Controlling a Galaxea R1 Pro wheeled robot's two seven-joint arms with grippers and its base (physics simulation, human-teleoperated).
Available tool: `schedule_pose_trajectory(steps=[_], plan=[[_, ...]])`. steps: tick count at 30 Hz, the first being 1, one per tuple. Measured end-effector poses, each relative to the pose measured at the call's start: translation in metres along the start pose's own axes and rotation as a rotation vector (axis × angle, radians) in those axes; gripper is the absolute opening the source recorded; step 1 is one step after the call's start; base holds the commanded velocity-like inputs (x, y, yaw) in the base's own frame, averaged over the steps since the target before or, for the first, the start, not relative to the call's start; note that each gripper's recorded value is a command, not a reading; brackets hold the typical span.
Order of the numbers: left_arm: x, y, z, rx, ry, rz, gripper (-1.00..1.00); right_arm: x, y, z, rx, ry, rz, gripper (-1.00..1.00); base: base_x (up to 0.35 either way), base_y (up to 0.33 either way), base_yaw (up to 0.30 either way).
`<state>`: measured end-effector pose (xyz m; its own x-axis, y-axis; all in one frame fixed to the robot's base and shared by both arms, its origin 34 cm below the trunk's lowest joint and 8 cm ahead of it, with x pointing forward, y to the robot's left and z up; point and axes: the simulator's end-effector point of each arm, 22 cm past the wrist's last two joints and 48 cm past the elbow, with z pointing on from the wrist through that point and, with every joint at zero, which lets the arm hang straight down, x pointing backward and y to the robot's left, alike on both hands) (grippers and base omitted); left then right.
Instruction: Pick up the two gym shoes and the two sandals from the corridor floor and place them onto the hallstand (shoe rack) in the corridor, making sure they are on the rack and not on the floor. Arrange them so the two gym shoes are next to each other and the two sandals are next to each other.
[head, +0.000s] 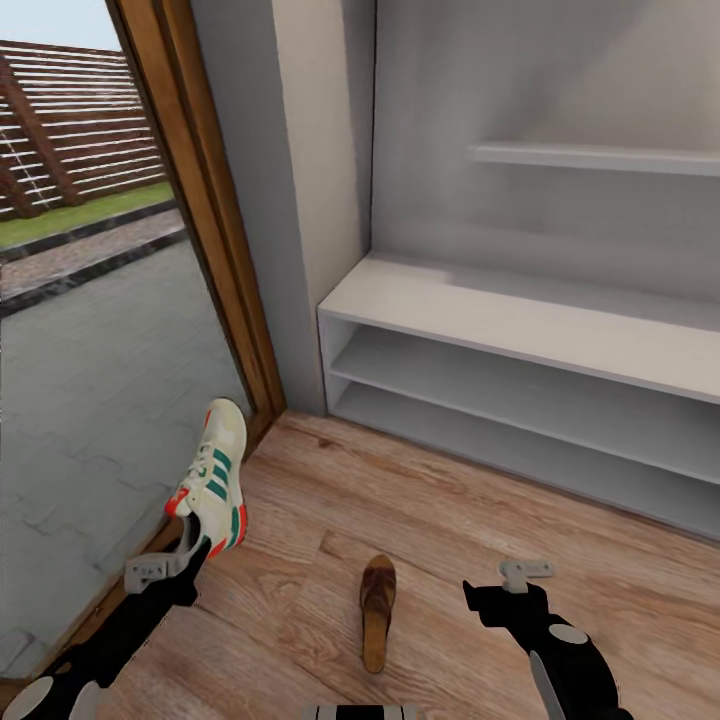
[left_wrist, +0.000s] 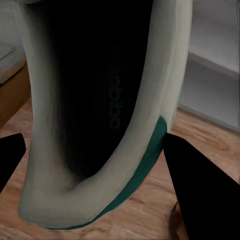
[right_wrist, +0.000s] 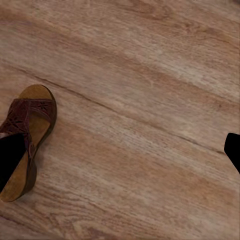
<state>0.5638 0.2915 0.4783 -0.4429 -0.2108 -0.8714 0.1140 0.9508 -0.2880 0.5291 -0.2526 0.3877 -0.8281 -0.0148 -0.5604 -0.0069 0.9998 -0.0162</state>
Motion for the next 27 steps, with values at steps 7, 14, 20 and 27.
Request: schedule_pose_trajectory(steps=[7,14,20,27], plan=[[-0.0023,-0.0068,-0.003,0.069,0.007,0.024,-1.0,-0.0001,0.0001,0.0,0.0,0.0,0.0,1.0,0.017,0.053,0.0],[-0.0048,-0.0049,-0.0054,0.095,0.015,0.051,-1.0,-0.0001,0.0001,-0.0001,0.0,0.0,0.0,1.0,0.001,0.003,-0.104],[-0.0051,-0.0049,-0.0057,0.096,0.016,0.053,-1.0,-0.0001,-0.0001,-0.0001,0.001,0.0,-0.001,1.0,0.094,0.111,-0.172],[-0.005,-0.005,-0.0058,0.096,0.016,0.053,-1.0,0.0,-0.0002,-0.0001,0.001,0.0,-0.001,1.0,0.197,0.249,-0.02]])
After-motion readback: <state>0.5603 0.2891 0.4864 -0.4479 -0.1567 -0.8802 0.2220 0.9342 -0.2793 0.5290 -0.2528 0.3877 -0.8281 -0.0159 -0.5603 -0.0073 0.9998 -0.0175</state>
